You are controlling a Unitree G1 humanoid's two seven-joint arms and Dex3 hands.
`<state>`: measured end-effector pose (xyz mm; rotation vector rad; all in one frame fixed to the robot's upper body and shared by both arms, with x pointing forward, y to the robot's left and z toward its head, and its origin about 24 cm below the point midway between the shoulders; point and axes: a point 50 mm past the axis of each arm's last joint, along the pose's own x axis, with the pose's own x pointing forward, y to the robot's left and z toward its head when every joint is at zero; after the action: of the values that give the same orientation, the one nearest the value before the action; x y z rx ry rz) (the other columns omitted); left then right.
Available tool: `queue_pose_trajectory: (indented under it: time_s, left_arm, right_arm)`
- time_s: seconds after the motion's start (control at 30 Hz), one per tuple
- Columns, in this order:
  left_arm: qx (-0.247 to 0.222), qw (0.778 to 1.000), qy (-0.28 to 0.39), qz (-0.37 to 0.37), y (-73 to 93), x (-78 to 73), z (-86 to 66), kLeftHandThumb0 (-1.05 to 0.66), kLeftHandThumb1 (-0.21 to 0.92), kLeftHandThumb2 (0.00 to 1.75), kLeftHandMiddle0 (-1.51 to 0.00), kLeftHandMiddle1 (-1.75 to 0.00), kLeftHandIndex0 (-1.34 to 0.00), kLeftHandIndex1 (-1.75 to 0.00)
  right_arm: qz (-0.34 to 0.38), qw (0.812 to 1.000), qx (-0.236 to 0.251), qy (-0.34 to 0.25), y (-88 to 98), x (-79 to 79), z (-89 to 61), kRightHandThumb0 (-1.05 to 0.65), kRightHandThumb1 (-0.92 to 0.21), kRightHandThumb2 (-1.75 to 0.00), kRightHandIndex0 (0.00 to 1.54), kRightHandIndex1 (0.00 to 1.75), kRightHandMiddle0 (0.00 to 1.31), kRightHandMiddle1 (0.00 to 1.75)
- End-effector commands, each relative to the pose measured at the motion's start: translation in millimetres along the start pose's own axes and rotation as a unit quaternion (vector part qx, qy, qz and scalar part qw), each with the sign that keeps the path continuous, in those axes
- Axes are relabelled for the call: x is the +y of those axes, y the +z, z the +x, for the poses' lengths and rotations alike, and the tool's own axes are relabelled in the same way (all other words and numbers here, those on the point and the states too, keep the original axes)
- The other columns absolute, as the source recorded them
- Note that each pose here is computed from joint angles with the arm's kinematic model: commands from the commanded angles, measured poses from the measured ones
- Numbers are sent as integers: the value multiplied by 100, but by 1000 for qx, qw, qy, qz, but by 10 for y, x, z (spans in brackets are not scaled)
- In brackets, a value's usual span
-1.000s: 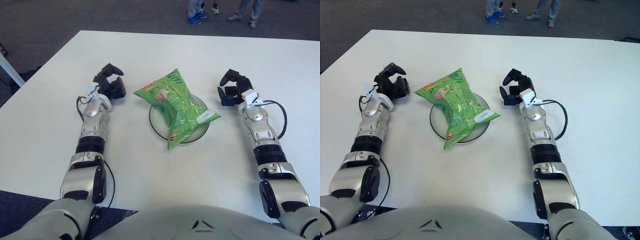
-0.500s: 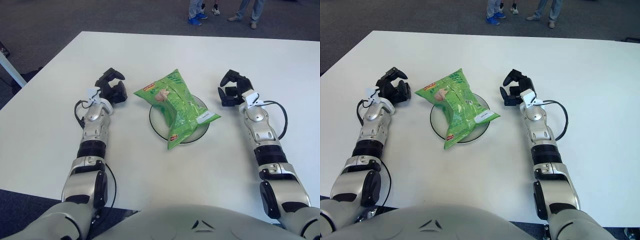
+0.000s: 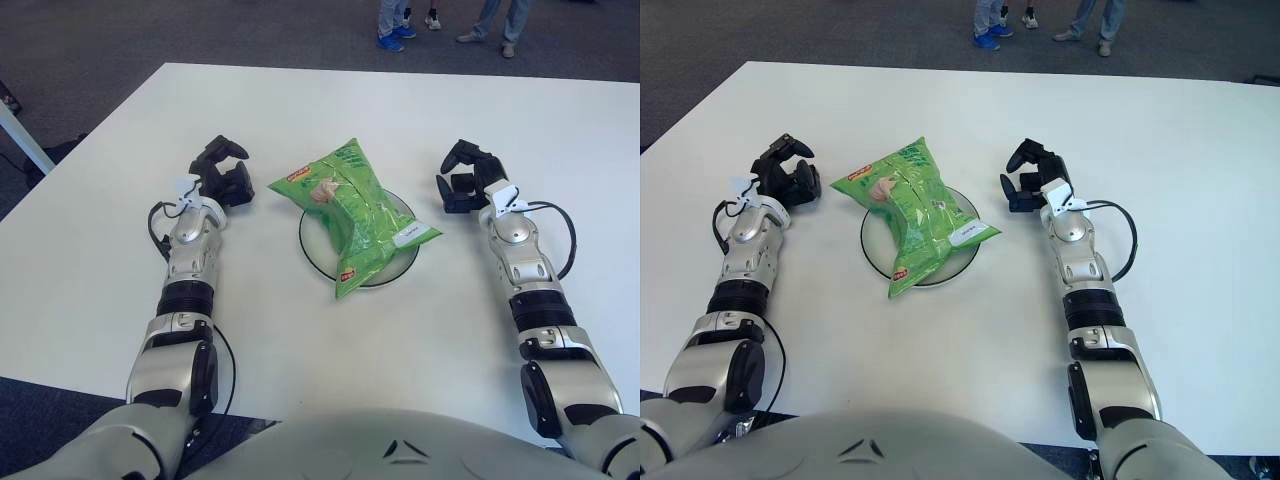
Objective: Put the snack into the plate.
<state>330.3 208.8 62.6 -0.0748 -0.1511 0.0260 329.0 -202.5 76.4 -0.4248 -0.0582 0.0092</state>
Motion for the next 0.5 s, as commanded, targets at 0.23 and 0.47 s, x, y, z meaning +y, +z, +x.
queue_pose_trajectory:
  time_s: [0.23,0.47]
  left_arm:
    - [43,998,-37,0,-332,-107,-270,-48,31,133,-129,-175,-62,-175]
    - [26,998,-58,6,-335,-152,-293,-47,32,130,-127,-175,-60,-175]
  right_arm:
    - [2,996,89,26,-383,24,-164,-46,-38,-124,130,175,57,175]
    - [9,996,88,26,-384,-16,-161,-46,-39,-123,130,175,56,175]
